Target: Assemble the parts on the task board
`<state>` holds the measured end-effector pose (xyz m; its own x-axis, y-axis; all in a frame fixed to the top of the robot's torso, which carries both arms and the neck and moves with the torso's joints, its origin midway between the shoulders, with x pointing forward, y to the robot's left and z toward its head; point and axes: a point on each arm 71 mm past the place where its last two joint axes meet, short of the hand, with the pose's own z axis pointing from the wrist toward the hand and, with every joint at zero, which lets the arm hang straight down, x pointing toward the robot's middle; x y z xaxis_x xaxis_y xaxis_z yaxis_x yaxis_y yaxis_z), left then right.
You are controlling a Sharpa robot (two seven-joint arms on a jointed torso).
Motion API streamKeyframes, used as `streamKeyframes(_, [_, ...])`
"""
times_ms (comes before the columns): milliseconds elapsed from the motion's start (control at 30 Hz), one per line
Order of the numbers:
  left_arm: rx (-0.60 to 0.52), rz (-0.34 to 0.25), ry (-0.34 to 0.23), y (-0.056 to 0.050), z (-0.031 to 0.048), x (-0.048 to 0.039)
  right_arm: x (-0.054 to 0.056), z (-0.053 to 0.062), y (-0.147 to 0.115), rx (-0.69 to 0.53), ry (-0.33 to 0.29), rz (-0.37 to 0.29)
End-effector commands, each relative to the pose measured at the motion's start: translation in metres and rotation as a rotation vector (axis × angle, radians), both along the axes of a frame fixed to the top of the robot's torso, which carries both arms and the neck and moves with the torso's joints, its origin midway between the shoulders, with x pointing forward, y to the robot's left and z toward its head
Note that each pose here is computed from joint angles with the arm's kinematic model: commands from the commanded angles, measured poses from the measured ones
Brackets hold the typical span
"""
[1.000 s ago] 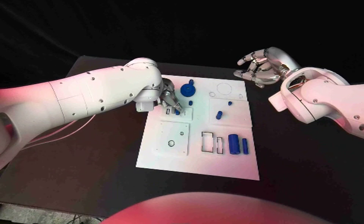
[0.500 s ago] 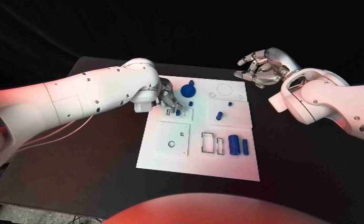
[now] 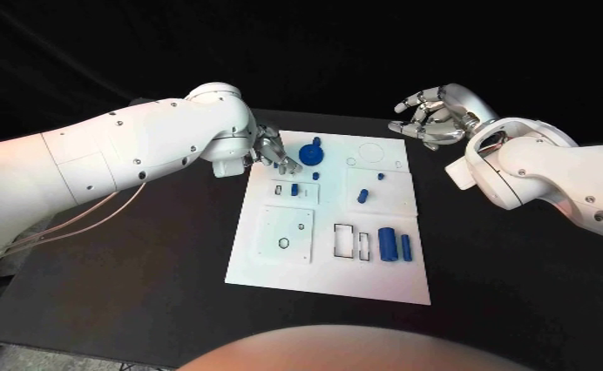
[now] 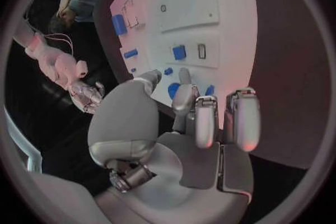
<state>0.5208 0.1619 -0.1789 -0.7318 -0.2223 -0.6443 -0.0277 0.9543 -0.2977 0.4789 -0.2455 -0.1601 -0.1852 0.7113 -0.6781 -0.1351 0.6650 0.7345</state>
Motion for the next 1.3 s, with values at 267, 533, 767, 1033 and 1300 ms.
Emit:
streamKeyframes(267, [0.036,0.048,-0.083,0.026,0.0286,0.0285,0.000,0.000,0.000,0.000,-0.007,0.007])
streamKeyframes(533, [0.075,0.063,-0.058,0.032,0.0228,0.0398,0.000,0.000,0.001,0.001,-0.006,0.009])
streamKeyframes(767, [0.094,0.071,-0.027,0.034,0.0103,0.0446,0.000,0.000,0.003,0.001,-0.007,0.012])
streamKeyframes(1033, [0.091,0.067,0.004,0.029,-0.0039,0.0451,0.000,0.000,0.004,0.002,-0.007,0.015])
streamKeyframes(1300, [0.083,0.073,0.014,0.024,-0.0129,0.0469,0.000,0.000,0.005,0.003,-0.006,0.017])
